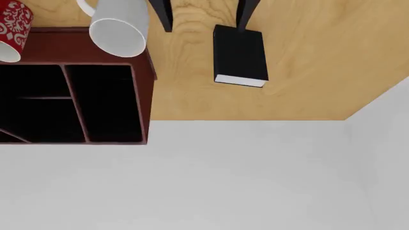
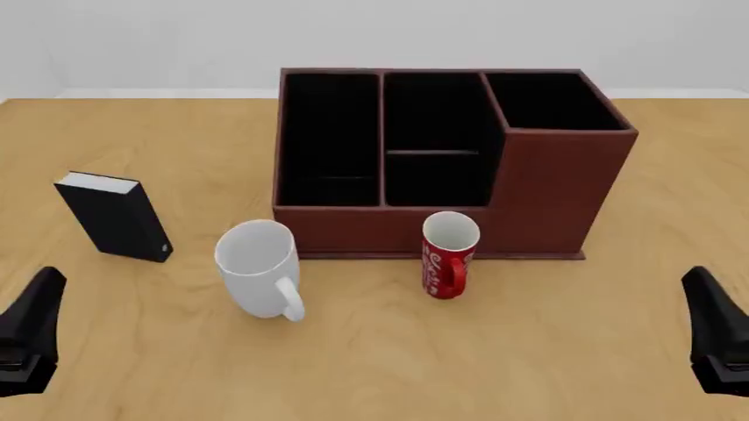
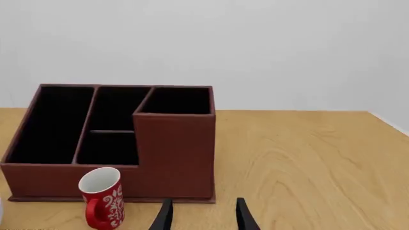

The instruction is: Pick up the white mug and place it to the right of the caddy.

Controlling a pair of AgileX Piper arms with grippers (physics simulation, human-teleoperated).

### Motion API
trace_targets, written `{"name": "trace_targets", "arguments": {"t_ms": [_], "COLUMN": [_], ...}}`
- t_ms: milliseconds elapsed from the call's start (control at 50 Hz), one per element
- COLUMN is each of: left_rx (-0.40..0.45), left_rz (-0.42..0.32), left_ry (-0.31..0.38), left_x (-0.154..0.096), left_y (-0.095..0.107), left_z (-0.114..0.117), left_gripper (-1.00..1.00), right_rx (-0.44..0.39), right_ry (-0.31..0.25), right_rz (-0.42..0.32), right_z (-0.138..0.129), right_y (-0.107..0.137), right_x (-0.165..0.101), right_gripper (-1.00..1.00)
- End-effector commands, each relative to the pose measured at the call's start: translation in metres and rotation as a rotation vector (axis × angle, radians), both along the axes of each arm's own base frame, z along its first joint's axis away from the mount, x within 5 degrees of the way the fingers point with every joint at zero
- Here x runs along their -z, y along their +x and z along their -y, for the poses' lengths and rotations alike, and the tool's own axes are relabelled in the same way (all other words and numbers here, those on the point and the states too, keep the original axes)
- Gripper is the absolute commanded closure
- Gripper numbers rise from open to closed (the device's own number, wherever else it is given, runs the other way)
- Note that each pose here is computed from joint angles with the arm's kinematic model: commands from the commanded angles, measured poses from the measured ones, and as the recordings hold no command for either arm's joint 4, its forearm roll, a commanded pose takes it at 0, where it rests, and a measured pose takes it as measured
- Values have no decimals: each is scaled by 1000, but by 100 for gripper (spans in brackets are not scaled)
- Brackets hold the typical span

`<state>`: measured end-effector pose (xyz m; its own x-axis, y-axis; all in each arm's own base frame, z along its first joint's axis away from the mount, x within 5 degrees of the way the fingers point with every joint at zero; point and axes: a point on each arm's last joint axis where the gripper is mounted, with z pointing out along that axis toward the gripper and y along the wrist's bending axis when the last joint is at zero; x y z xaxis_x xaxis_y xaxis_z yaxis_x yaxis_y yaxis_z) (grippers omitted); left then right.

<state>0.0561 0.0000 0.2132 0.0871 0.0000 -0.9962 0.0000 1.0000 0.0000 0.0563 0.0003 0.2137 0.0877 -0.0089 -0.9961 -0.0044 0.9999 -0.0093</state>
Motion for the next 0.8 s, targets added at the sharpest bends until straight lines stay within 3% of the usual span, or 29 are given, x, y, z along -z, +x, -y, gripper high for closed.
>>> {"name": "trace_targets", "arguments": {"t_ms": [20,340,800], "left_rx": [0,0,0], "left_rz": [0,0,0], "left_ry": [0,0,0], "left_x": [0,0,0], "left_y": [0,0,0], "left_z": [0,0,0], "left_gripper": [-100,-100,-100], "right_rx": [-19,-49,-125], "right_ry": [-6,7,-74], "right_rz": [2,20,112], "right_z": [-1,-3,-5], "right_y": [2,-2,-19], "right_x": [-2,-11,-73], "right_gripper": [-100,-100,-100]}}
